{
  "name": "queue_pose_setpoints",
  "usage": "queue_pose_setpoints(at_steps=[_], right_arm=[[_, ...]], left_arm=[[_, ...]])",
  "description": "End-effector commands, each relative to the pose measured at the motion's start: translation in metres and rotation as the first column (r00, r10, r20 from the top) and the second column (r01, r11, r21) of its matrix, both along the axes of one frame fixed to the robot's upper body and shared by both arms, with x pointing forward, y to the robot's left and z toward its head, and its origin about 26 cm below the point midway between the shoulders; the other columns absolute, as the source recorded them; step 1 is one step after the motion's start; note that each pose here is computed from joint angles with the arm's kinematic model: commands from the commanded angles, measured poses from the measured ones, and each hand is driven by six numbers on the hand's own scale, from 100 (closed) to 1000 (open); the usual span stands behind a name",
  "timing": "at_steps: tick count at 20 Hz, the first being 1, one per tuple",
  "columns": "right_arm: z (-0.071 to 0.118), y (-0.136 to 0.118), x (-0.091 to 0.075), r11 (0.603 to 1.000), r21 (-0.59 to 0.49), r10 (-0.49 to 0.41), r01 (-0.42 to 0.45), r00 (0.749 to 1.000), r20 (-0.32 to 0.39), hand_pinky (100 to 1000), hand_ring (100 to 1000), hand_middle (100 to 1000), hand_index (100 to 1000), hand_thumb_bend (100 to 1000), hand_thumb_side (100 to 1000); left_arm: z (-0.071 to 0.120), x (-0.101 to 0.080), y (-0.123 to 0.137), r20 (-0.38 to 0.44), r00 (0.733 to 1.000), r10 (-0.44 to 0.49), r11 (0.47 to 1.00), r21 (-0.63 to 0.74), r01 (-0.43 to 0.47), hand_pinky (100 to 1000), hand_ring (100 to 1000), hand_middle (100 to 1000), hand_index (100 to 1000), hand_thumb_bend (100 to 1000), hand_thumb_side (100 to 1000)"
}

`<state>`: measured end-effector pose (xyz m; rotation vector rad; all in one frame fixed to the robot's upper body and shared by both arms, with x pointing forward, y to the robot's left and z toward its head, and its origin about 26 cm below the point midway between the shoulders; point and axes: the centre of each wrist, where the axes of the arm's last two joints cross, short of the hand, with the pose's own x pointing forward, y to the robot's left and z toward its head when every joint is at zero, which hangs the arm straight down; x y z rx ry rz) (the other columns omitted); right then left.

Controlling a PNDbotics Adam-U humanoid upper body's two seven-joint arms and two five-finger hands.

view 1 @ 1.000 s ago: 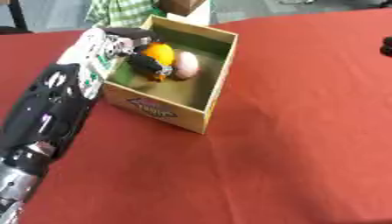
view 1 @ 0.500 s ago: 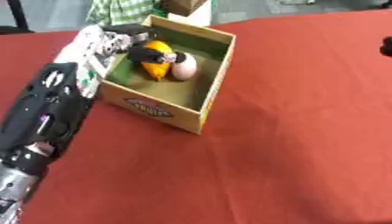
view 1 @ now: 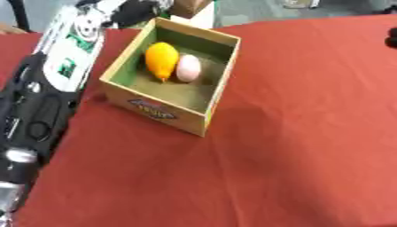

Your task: Pick up objects on the table and place them in the box.

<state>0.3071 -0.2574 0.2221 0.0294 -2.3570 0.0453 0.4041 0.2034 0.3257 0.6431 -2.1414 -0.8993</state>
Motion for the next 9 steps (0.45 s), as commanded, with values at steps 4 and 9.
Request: queue_pose_setpoints(at_steps=[4, 9], right_arm=[[0.014, -0.008, -0.003, 0.999, -0.042, -0.004, 0.007, 0.998, 0.057, 734, 681, 552, 783, 100, 924], [0.016, -0.01, -0.003, 0.998, -0.057, 0.002, 0.003, 0.997, 0.075, 743, 706, 585, 800, 100, 951]], left_arm=[[0.02, -0.072, 0.034, 0.351, 0.935, 0.044, 0.909, -0.401, 0.108, 584, 751, 754, 933, 100, 832], [-0.014, -0.099, 0.064, 0.439, 0.891, 0.118, 0.874, -0.472, 0.117, 582, 730, 733, 893, 100, 790]])
